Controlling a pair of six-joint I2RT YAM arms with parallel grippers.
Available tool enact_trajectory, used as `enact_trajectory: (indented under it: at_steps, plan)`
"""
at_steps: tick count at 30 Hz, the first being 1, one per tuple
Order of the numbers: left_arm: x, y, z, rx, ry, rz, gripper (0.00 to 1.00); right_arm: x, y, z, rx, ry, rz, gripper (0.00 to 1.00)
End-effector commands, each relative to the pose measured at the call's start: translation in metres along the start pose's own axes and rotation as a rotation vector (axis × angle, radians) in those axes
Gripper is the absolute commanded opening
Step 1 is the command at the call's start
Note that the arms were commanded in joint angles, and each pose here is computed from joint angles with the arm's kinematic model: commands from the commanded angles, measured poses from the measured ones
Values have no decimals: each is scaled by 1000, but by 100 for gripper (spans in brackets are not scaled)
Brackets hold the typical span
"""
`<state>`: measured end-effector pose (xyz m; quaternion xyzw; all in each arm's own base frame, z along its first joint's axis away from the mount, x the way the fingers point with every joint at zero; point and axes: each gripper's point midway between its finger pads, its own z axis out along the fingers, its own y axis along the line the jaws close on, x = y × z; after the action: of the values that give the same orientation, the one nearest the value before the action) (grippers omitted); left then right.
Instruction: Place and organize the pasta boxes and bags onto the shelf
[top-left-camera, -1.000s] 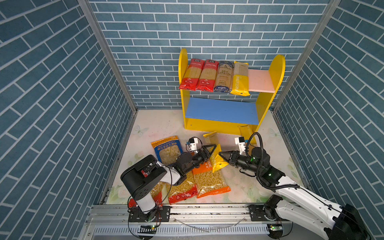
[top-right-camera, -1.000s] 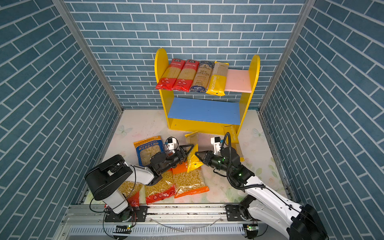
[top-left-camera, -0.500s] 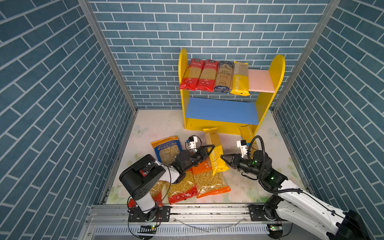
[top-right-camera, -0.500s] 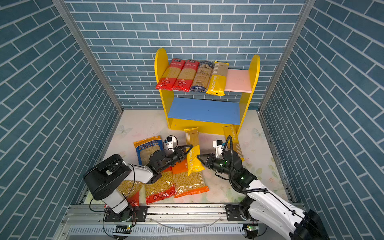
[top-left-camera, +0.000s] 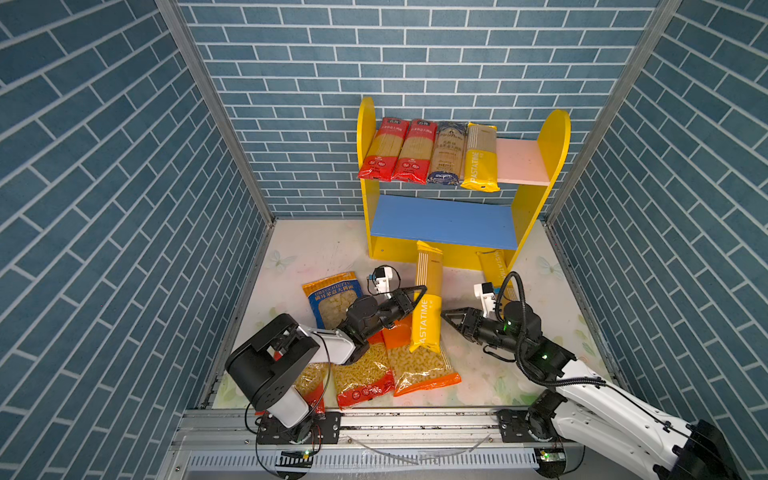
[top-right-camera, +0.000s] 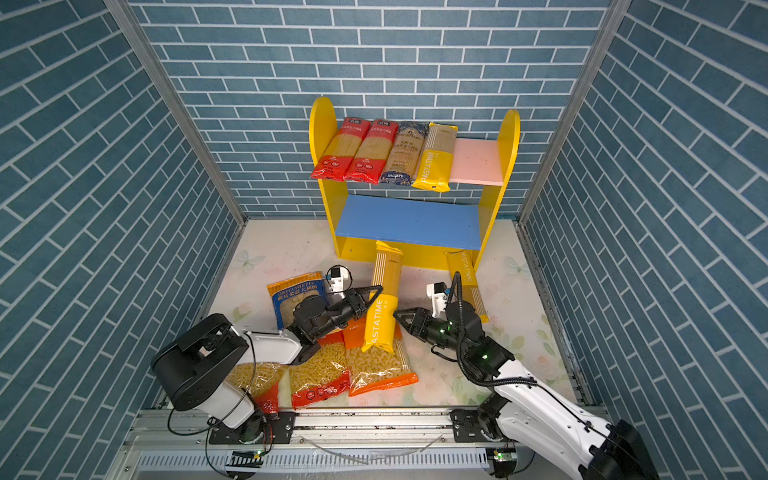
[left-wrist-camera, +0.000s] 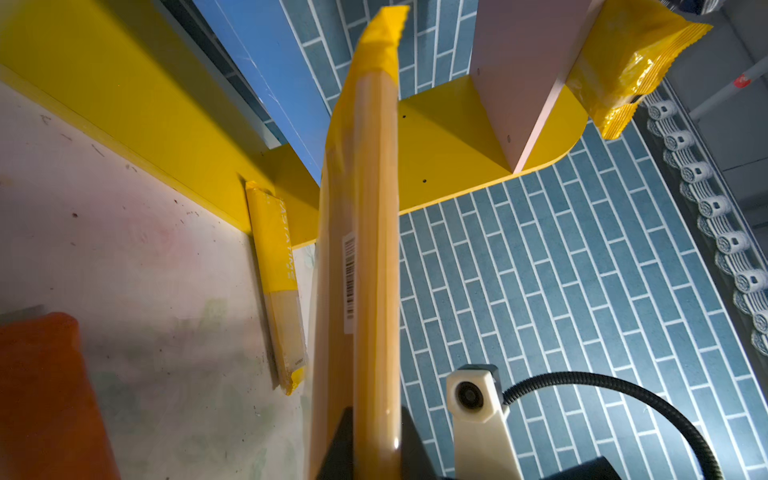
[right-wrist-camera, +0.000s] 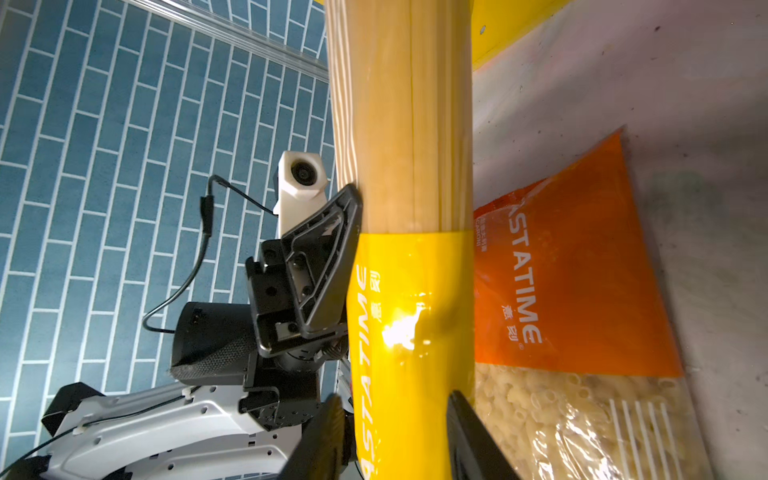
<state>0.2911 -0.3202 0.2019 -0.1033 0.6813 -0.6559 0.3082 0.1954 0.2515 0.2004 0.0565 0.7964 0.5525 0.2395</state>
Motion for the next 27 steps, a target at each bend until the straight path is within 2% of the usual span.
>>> enact_trajectory:
  at_steps: [1,8,18,23,27]
  plan:
    - [-30,-79,-2,216,-77,98,12,-11,8,-8,2,-64,-23,52]
    - [-53,-95,-6,224,-184,132,6,-4,-6,-6,22,-67,25,61]
    - [-98,-98,-44,206,-567,118,0,15,2,11,-48,-208,60,73]
    - [-100,-114,-43,227,-612,122,0,14,10,21,-67,-247,51,75]
    - [-93,-122,-40,235,-632,101,0,-6,24,22,-139,-356,75,76]
